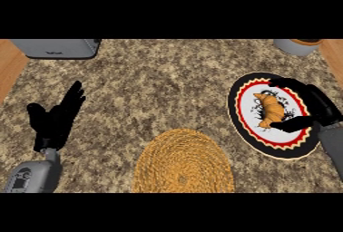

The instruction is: Pick the croissant from the placemat and place it in the plate

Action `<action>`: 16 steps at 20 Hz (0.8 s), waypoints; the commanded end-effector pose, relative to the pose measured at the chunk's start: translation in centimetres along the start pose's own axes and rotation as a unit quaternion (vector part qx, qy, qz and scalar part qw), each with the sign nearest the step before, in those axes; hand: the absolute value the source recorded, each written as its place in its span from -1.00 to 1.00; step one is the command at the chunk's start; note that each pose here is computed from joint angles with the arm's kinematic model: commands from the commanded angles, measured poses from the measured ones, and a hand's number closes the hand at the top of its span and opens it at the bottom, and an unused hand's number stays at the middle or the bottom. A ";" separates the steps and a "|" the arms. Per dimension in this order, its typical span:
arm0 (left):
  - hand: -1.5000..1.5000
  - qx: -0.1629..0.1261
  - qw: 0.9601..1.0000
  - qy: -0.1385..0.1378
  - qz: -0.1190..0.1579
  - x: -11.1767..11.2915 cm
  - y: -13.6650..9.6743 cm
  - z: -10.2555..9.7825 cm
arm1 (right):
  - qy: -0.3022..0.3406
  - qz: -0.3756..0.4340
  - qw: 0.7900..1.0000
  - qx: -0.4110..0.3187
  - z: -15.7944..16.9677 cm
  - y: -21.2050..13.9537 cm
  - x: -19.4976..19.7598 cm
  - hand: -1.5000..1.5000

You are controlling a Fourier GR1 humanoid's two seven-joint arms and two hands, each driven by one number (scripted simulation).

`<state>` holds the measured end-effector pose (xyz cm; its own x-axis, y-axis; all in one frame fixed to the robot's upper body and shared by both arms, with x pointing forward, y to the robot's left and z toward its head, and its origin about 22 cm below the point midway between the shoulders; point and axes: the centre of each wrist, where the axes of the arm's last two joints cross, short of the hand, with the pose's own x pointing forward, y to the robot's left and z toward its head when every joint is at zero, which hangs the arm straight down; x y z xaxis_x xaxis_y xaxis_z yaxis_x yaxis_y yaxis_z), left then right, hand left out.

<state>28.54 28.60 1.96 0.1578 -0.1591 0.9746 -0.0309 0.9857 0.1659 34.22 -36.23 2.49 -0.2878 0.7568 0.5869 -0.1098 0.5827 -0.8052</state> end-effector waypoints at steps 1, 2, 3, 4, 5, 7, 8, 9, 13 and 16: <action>0.00 -0.001 1.000 -0.003 0.001 0.0 -0.1 0.3 | -0.066 -0.029 0.996 -0.045 -0.1 -1.3 -1.3 -1.00; 0.00 0.006 1.000 0.008 -0.004 0.9 0.8 -0.3 | -0.095 -0.049 0.993 -0.049 0.4 -0.9 -0.4 -1.00; 0.00 -0.002 1.000 0.007 -0.002 0.5 -0.9 0.0 | -0.124 -0.077 0.987 -0.068 -0.6 -1.2 0.8 -1.00; 0.00 0.015 1.000 0.006 -0.003 0.4 2.0 -0.1 | -0.144 -0.111 0.981 -0.074 -1.3 -1.0 1.1 -1.00; 0.00 0.012 1.000 0.006 -0.003 -1.6 0.5 0.5 | -0.177 -0.138 0.972 -0.067 -0.8 -2.3 1.1 -1.00; 0.00 0.014 1.000 -0.006 0.001 1.0 1.4 -0.4 | -0.190 -0.190 0.961 -0.065 -0.8 -3.9 1.2 -1.00; 0.00 0.011 1.000 0.012 0.007 -0.1 -0.4 -0.2 | -0.181 -0.212 0.958 -0.063 -1.1 -2.2 2.6 -1.00; 0.00 0.019 1.000 0.005 0.002 -0.6 2.0 1.1 | -0.172 -0.217 0.959 -0.055 0.2 -5.2 2.1 -1.00; 0.00 0.020 1.000 0.009 -0.008 0.0 1.5 1.3 | -0.091 -0.303 0.948 -0.023 0.3 -6.2 1.4 -1.00; 0.00 0.008 1.000 0.011 0.000 -0.4 0.3 1.0 | -0.066 -0.347 0.936 0.017 1.2 -6.3 0.1 -1.00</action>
<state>27.95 29.16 1.78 0.1742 -0.1627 0.9712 -0.0542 0.9832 0.1744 33.82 -39.22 6.89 -0.3485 0.2404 0.9059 -0.2672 0.9010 -0.3419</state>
